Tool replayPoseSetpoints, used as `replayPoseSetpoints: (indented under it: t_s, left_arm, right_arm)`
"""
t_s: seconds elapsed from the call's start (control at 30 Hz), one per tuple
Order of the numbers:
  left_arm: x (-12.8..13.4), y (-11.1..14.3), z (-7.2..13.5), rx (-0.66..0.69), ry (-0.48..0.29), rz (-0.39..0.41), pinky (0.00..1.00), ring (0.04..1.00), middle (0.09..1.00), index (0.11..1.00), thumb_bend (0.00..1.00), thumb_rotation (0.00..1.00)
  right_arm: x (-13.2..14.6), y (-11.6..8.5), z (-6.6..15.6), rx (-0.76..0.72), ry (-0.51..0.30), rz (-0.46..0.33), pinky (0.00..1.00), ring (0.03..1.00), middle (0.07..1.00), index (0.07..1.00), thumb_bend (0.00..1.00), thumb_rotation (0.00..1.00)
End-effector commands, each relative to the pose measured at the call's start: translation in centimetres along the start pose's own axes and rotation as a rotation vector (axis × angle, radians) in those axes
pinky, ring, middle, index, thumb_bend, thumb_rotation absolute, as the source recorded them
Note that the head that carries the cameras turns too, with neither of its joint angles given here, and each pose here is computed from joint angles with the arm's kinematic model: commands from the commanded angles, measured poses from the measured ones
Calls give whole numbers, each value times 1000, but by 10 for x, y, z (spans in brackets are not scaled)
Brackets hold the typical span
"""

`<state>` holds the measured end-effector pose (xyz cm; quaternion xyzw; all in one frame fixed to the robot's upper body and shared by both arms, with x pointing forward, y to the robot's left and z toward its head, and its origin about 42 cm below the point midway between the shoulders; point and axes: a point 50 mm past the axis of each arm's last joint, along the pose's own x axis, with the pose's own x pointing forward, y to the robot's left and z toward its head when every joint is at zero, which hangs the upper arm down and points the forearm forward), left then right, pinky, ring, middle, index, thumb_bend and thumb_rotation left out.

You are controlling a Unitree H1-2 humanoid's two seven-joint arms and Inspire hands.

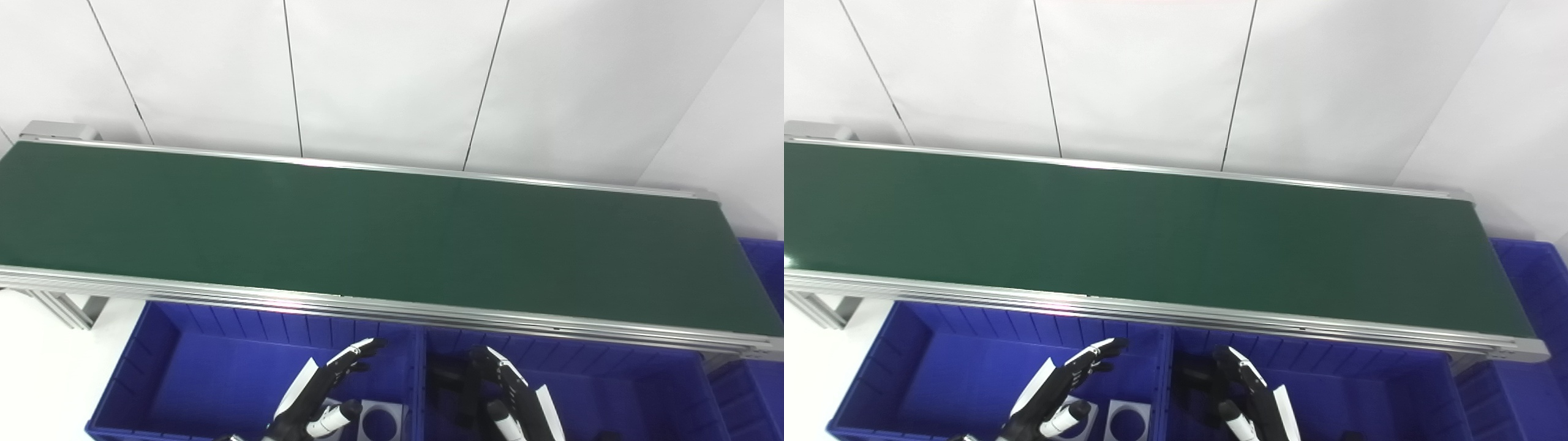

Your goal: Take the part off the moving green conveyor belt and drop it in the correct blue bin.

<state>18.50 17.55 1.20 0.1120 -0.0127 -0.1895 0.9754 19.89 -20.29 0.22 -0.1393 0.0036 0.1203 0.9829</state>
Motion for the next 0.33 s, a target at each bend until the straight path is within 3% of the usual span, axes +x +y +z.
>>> replayPoseSetpoints:
  t_s: [0.0, 0.3]
  left_arm:
    - [10, 1, 10, -5, -71, 36, 824, 898, 913, 859, 936, 1000]
    - [19, -12, 17, -12, -93, 85, 832, 899, 909, 851, 921, 1000]
  right_arm:
    - [4, -6, 9, 21, -75, -19, 838, 839, 834, 846, 812, 1000]
    - [1, -15, 3, 17, -52, -27, 848, 843, 833, 850, 812, 1000]
